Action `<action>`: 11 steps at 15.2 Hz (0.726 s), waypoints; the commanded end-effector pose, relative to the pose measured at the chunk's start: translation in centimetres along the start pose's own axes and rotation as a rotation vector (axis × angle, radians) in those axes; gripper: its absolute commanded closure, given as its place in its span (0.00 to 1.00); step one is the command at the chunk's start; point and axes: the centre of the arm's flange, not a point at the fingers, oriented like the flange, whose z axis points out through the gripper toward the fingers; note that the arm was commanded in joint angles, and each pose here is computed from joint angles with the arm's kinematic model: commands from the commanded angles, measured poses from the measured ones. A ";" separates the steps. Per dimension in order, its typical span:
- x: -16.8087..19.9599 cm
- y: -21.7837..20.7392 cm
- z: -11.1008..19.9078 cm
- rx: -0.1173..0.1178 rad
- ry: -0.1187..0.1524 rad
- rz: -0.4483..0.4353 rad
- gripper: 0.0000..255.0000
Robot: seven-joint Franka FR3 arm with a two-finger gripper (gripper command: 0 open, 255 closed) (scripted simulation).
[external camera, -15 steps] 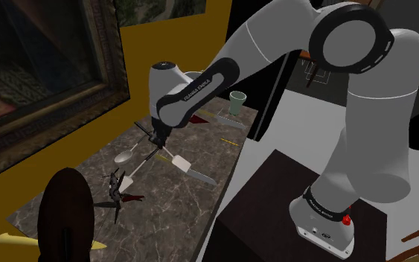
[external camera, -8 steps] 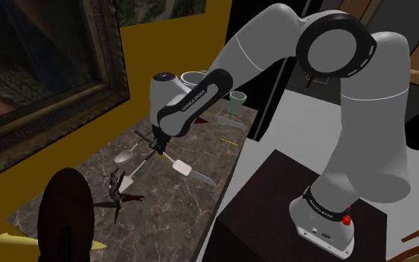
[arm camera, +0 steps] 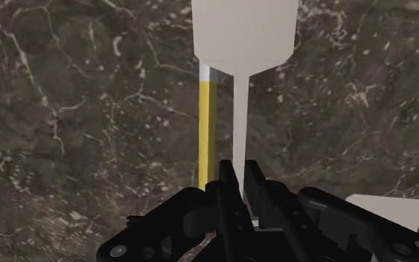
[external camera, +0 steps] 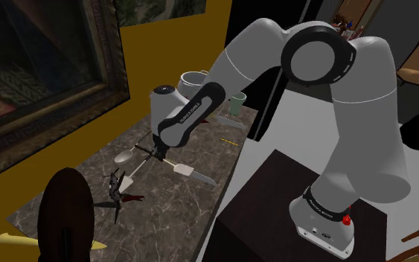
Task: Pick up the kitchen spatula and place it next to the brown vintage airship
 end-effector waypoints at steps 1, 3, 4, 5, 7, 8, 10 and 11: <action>-0.1 0.0 1.1 0.000 0.000 0.000 1.00; -0.2 0.0 2.1 0.000 0.000 0.000 1.00; -0.2 0.0 2.6 0.000 0.000 0.000 1.00; -0.3 0.0 3.2 0.000 0.000 0.000 1.00; -0.3 0.0 3.8 0.000 0.000 0.000 1.00; -0.3 0.0 3.8 0.000 0.000 0.000 1.00; -0.3 0.0 3.8 0.000 0.000 0.000 1.00; -0.3 0.0 3.8 0.000 0.000 0.000 1.00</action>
